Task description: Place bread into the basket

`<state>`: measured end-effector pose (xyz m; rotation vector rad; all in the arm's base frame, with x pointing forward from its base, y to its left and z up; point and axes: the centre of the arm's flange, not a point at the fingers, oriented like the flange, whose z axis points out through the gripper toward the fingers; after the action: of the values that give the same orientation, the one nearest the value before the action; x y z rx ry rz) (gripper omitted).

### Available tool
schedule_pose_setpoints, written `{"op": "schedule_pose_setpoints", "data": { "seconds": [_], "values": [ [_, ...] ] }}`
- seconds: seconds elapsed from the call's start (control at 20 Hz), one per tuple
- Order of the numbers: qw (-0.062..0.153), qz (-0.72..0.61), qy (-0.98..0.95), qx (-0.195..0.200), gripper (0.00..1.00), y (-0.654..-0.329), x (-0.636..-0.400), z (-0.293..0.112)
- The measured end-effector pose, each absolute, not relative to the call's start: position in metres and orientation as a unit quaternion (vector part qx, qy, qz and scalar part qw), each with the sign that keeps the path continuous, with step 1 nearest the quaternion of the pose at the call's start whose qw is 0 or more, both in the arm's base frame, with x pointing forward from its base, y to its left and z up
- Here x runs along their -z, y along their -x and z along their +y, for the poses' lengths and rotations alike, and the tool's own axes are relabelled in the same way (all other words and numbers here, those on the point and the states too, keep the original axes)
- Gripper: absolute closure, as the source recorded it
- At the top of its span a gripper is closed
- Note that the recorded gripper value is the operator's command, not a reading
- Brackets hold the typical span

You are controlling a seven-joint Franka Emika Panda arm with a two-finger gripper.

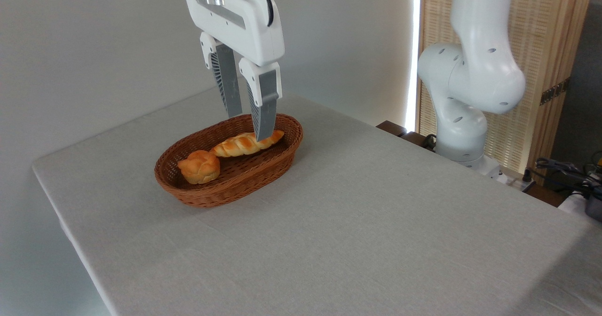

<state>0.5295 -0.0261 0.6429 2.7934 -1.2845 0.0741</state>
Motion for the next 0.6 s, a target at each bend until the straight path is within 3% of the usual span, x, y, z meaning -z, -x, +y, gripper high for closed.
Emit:
{"op": "schedule_pose_setpoints", "data": {
  "seconds": [0.6],
  "values": [
    [0.031, -0.433, -0.901, -0.019, 0.00, -0.542, -0.643, -0.049]
  ]
}}
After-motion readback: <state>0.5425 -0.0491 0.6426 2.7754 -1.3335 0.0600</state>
